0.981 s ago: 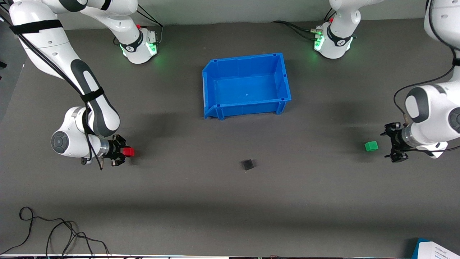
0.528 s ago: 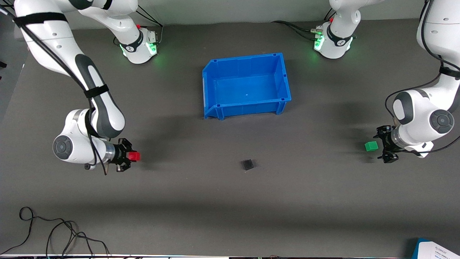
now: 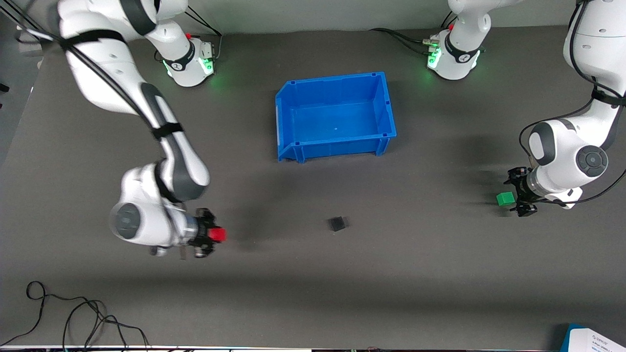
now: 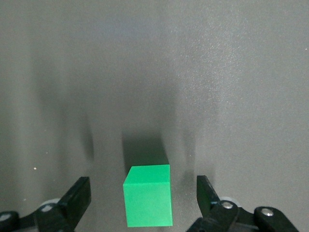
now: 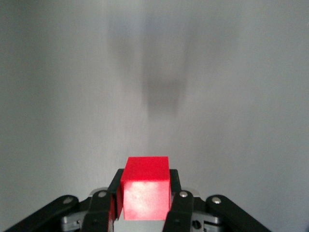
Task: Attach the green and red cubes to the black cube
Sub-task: 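Carry the red cube with the right gripper beside the black cube, then carry the green cube with the left gripper toward the black cube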
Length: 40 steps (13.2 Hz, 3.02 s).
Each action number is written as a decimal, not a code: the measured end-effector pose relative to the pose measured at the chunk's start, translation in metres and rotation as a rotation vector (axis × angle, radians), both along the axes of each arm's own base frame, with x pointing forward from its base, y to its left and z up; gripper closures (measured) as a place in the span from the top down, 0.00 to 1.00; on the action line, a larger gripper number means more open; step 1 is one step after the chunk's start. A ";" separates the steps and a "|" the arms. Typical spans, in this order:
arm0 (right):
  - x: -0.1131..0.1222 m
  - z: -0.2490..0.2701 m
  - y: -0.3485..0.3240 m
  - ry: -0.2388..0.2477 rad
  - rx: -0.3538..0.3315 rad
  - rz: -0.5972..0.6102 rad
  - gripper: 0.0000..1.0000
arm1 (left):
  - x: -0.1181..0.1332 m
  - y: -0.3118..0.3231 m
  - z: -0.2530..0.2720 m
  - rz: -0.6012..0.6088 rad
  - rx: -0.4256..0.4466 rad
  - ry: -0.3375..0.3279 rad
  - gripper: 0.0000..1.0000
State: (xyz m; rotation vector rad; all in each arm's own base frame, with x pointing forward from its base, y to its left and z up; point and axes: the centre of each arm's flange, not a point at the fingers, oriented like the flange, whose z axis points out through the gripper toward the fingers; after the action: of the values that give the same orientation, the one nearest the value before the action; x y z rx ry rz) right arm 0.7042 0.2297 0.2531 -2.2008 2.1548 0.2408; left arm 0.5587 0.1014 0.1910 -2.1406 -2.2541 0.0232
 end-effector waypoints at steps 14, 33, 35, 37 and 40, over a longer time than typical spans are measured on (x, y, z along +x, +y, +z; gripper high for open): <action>-0.042 -0.054 0.220 -0.176 0.111 -0.012 0.39 | -0.004 -0.002 -0.009 -0.012 0.010 0.007 0.39; -0.063 -0.076 0.255 -0.209 0.150 -0.018 0.39 | 0.071 -0.154 0.069 -0.031 0.016 -0.090 0.37; -0.065 -0.070 0.261 -0.207 0.168 -0.035 0.39 | 0.074 -0.189 0.077 -0.037 0.008 -0.109 0.37; -0.065 -0.066 0.264 -0.206 0.177 -0.058 0.39 | 0.076 -0.220 0.081 -0.040 -0.015 -0.121 0.37; -0.069 -0.066 0.269 -0.199 0.182 -0.066 0.39 | 0.083 -0.267 0.080 -0.037 -0.041 -0.137 0.37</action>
State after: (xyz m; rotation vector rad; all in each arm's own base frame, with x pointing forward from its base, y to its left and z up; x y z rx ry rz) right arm 0.6356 0.4990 0.1876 -1.9619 2.0101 0.1961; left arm 0.6415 -0.1655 0.2713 -2.2702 -2.3040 -0.0813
